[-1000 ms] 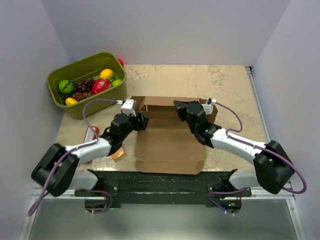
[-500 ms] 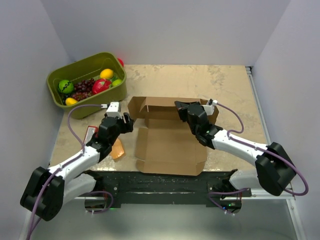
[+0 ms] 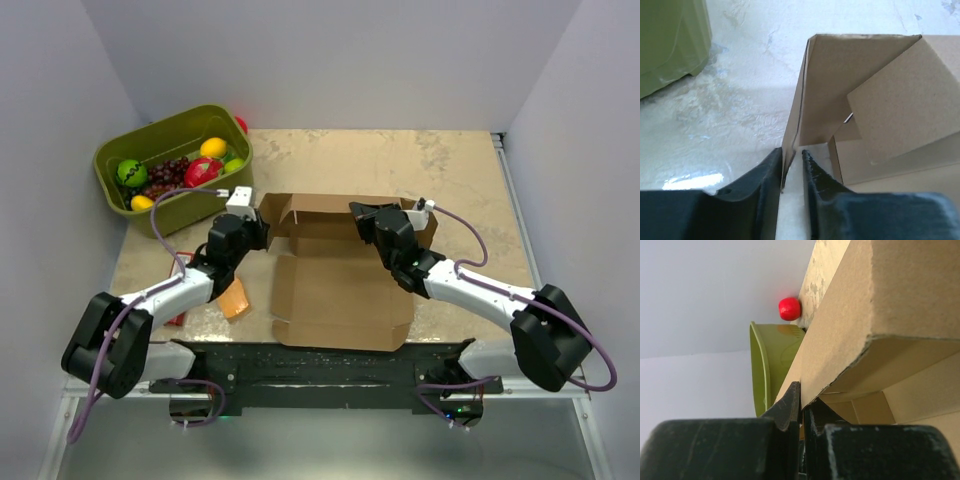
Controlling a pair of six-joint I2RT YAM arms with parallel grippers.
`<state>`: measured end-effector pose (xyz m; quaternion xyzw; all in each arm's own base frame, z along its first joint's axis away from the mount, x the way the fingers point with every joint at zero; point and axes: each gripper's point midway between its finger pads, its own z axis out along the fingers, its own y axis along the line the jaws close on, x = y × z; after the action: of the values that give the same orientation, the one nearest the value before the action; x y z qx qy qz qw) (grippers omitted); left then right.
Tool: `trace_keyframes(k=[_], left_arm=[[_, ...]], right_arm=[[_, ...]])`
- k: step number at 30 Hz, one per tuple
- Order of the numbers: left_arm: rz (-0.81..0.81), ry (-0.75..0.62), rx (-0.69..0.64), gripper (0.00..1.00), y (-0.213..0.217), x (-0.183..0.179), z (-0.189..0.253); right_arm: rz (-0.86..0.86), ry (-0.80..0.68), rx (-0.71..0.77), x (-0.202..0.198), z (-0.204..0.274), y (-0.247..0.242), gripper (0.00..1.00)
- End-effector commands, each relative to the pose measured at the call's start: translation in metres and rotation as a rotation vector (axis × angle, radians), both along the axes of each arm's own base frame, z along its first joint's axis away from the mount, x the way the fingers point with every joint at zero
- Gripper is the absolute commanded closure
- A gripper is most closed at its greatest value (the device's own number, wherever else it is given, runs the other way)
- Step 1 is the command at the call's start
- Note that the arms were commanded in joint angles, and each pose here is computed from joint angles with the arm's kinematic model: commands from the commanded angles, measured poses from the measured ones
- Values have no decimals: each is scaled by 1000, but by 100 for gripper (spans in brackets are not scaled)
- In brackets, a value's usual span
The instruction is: Fold the paper box
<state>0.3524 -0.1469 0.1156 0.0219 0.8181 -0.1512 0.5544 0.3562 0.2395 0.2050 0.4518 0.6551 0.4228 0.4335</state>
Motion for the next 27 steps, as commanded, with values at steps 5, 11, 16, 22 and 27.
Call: trace_keyframes(k=[5, 11, 16, 22, 27], left_arm=[[-48, -111, -55, 100, -15, 17, 41], [-80, -57, -94, 100, -26, 16, 55], [-86, -11, -117, 100, -31, 14, 59], [-102, 7, -156, 100, -42, 4, 69], [-147, 27, -164, 100, -61, -6, 70]], right_arm=[[-33, 12, -91, 2, -13, -10, 100], [-38, 19, -114, 4, -18, -10, 100], [-44, 25, -127, 6, -22, -10, 100], [-46, 28, -132, 6, -25, -11, 100], [-41, 29, -133, 5, -25, -10, 100]])
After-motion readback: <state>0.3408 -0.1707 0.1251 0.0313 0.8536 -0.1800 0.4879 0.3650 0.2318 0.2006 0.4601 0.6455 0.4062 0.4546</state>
